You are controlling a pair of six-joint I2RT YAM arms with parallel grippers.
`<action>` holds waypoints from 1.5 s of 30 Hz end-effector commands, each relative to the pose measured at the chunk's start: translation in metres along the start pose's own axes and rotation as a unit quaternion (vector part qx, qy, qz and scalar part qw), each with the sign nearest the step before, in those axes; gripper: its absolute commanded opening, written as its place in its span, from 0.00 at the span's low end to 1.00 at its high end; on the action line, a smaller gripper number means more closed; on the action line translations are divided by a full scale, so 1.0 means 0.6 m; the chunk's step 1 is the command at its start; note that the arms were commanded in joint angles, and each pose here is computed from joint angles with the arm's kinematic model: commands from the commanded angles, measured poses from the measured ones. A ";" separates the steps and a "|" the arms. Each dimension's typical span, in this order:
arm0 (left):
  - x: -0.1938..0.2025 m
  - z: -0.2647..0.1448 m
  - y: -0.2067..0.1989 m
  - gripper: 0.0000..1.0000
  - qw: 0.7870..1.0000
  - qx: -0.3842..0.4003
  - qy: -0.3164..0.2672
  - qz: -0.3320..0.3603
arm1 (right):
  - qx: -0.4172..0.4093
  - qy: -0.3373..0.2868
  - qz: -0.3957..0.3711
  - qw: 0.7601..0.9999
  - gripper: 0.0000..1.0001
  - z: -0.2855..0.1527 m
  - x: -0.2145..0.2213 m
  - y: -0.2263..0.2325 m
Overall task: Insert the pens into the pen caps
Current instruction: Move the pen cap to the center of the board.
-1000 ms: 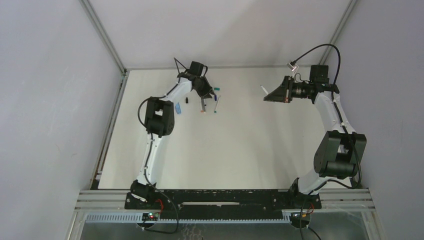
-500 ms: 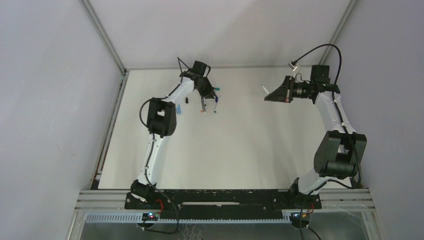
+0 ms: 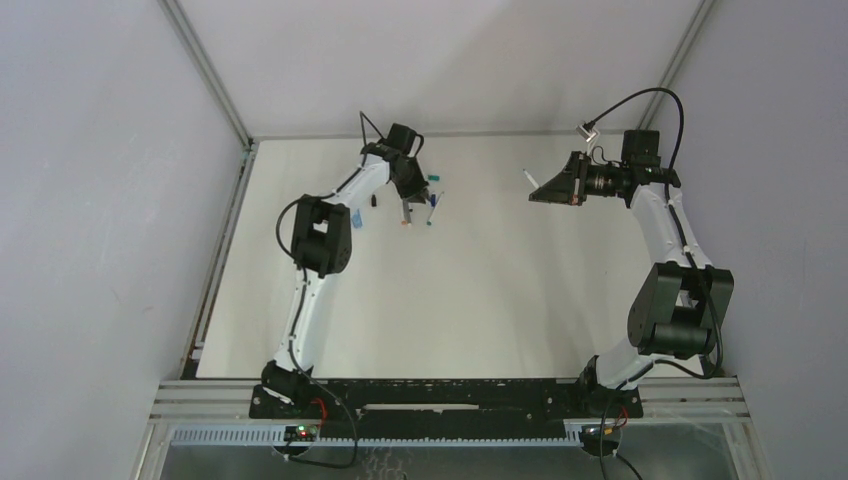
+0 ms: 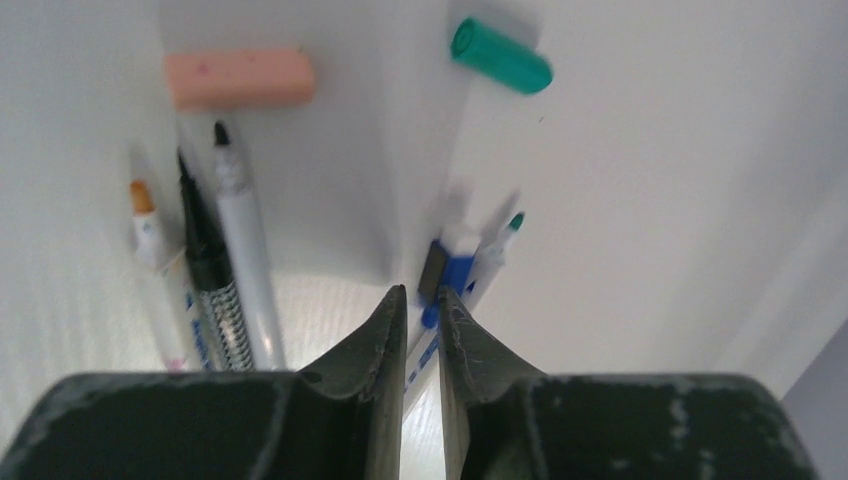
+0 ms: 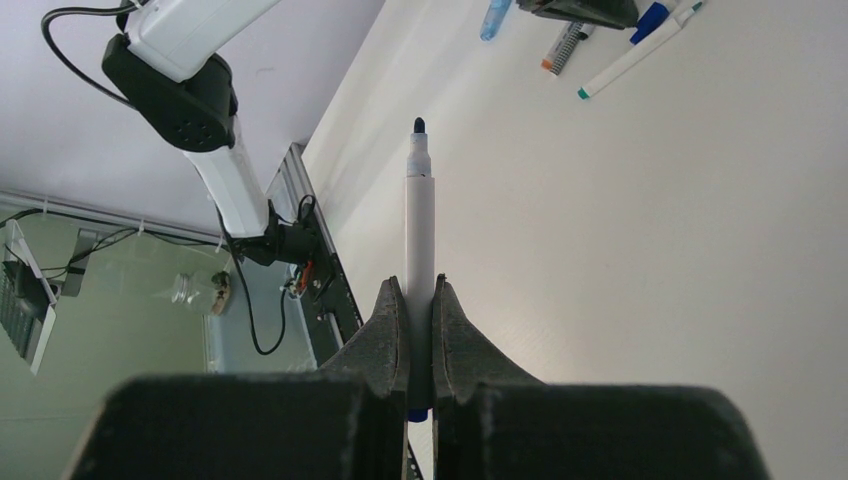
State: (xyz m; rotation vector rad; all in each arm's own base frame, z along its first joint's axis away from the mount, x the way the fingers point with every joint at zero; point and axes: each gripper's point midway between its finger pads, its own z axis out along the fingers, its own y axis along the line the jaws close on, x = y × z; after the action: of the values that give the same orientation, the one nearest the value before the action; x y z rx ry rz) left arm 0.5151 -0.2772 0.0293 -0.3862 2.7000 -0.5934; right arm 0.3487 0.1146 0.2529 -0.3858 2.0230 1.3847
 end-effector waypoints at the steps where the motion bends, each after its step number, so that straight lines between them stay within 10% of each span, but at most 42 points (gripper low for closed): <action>1: 0.018 -0.047 0.034 0.21 0.998 -0.049 0.002 0.043 | -0.009 -0.010 -0.026 1.000 0.00 -0.010 -0.009 0.029; 26: -0.043 -0.029 -0.043 0.45 0.997 0.072 -0.041 -0.005 | -0.014 -0.009 -0.030 0.999 0.00 -0.009 -0.006 0.038; 45: -0.012 -0.004 -0.032 0.32 0.999 0.043 -0.007 -0.001 | -0.008 -0.013 -0.026 1.000 0.00 -0.013 -0.008 0.030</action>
State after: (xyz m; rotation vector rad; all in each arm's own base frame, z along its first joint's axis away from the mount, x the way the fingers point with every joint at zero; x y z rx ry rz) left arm 0.5247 -0.2815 0.0296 -0.4175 2.6531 -0.6860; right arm 0.3445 0.1148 0.2572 -0.3939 2.0105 1.3832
